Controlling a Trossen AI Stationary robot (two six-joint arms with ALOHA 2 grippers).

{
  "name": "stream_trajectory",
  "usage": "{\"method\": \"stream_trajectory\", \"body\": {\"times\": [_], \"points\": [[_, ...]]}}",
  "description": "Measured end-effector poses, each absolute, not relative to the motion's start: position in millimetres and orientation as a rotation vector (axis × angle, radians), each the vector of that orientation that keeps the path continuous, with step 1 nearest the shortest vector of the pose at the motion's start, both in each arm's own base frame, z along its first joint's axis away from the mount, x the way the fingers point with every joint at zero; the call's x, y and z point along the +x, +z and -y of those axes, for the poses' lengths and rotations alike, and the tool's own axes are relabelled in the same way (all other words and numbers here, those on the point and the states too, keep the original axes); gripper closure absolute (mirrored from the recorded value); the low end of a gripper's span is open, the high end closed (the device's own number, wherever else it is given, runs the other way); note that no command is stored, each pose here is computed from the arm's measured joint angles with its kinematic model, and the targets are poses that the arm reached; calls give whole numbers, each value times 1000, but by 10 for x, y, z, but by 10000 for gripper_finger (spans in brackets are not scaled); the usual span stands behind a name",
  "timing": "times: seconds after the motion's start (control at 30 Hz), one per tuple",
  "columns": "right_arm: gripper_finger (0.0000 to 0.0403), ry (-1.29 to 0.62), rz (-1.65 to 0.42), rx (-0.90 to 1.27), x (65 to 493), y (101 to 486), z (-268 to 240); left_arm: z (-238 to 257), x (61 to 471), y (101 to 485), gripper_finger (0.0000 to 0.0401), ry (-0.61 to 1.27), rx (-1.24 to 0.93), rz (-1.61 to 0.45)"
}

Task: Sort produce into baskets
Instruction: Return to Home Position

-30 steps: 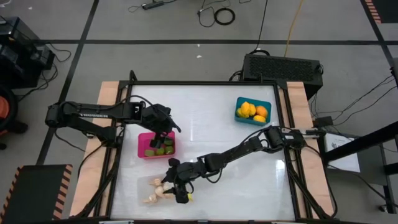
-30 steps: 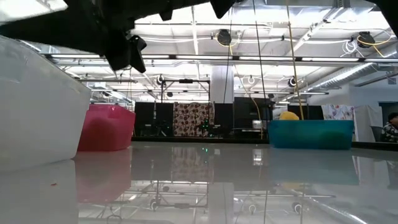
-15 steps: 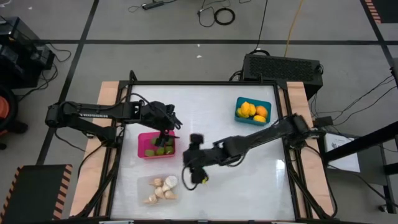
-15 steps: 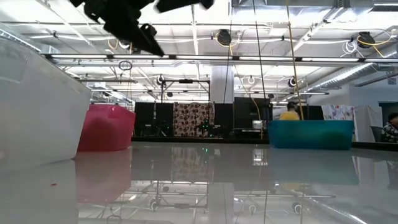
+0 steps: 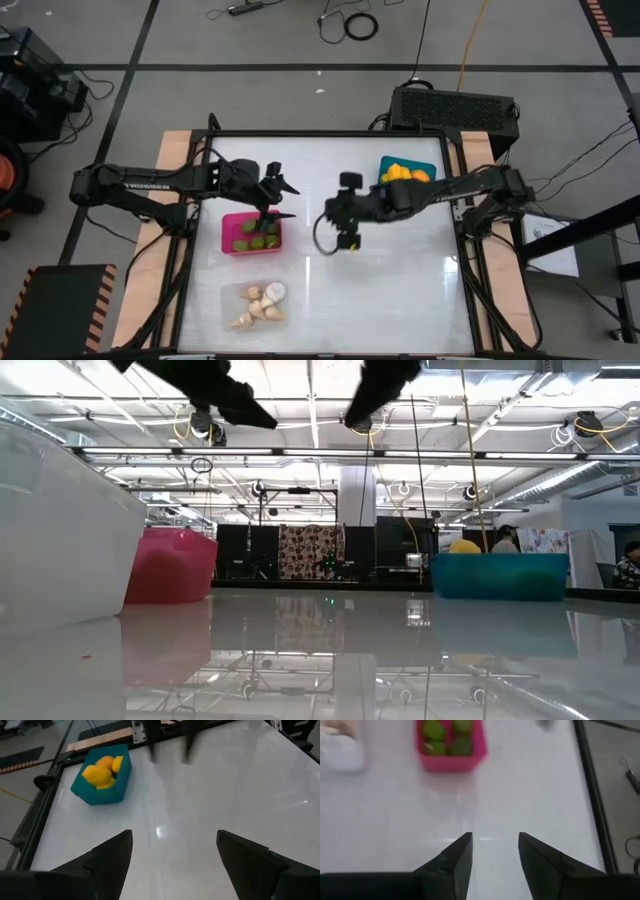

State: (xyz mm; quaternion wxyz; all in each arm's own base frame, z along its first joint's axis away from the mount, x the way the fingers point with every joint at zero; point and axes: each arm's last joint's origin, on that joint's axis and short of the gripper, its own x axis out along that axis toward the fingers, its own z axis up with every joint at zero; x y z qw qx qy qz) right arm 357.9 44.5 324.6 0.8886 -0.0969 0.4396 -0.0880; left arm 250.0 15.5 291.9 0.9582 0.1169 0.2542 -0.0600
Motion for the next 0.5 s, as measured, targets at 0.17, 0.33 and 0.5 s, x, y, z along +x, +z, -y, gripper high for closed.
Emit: {"method": "stream_trajectory", "body": {"times": [0.17,0.33,0.5], "points": [[274,-199,-818,-110,3182,3095,-104,-161,2254,2706,105,-40,203,-395],[301,-203,-619,-57,2713,2846,83,-184,1912,2618,105,37,133,-238],[330,-255,-353,-7,2254,2519,181,-218,1596,2682,105,96,70,-101]]}}
